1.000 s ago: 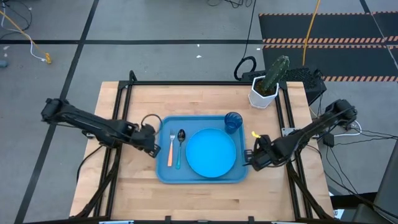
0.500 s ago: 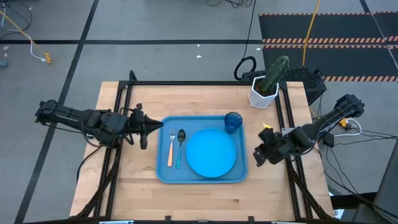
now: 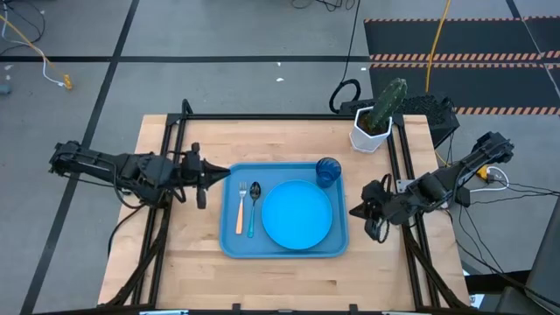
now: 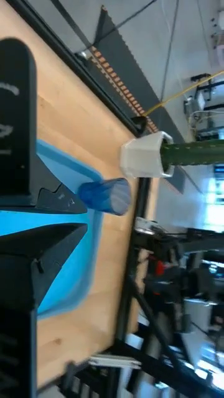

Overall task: Pick and place plate/cup/fork/spoon on tray
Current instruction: Return to Home Position

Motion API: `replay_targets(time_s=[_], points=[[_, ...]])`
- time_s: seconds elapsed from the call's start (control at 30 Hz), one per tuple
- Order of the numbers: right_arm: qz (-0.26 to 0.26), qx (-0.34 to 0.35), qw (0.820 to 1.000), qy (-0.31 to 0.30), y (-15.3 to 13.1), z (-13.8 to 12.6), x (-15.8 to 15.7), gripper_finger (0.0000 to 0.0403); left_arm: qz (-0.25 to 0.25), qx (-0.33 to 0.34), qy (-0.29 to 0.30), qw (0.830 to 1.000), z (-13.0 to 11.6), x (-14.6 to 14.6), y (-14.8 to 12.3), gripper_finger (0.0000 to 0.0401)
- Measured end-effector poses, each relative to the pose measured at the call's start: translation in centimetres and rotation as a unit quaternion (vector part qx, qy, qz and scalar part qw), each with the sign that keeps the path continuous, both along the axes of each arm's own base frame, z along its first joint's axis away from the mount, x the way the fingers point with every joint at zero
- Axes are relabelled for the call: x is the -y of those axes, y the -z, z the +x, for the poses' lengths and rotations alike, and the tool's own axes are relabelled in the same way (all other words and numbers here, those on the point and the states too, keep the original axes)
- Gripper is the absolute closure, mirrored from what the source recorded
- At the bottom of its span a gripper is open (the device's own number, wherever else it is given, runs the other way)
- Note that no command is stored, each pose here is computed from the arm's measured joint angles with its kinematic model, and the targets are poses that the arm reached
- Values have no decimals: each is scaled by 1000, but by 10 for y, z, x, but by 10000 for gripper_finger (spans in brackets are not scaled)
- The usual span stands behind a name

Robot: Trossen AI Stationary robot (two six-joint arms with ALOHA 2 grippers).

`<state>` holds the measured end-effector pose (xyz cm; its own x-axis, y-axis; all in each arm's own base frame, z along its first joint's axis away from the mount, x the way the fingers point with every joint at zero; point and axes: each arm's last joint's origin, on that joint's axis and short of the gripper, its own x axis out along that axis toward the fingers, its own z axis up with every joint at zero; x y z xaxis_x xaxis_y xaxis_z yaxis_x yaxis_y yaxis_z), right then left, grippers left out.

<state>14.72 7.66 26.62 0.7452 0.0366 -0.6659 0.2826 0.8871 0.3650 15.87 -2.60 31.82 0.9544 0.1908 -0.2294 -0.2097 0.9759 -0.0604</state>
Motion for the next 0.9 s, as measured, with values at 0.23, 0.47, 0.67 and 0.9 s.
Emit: replay_targets(time_s=[0.23, 0.47, 0.67, 0.9], points=[[-57, 82, 992, -75, -12, 9, -5, 403, -32, 113, -1, 993, 3, 1, -21, 364], [8, 212, 975, -62, -37, 20, -12, 403, -21, 255, -1, 967, -1, 0, -51, 364], [91, 303, 948, -32, -58, 24, -13, 403, -34, 292, -2, 956, -3, -1, -58, 364], [109, 341, 933, -26, -66, 26, -12, 403, -5, 238, 0, 971, 0, 0, -48, 364]])
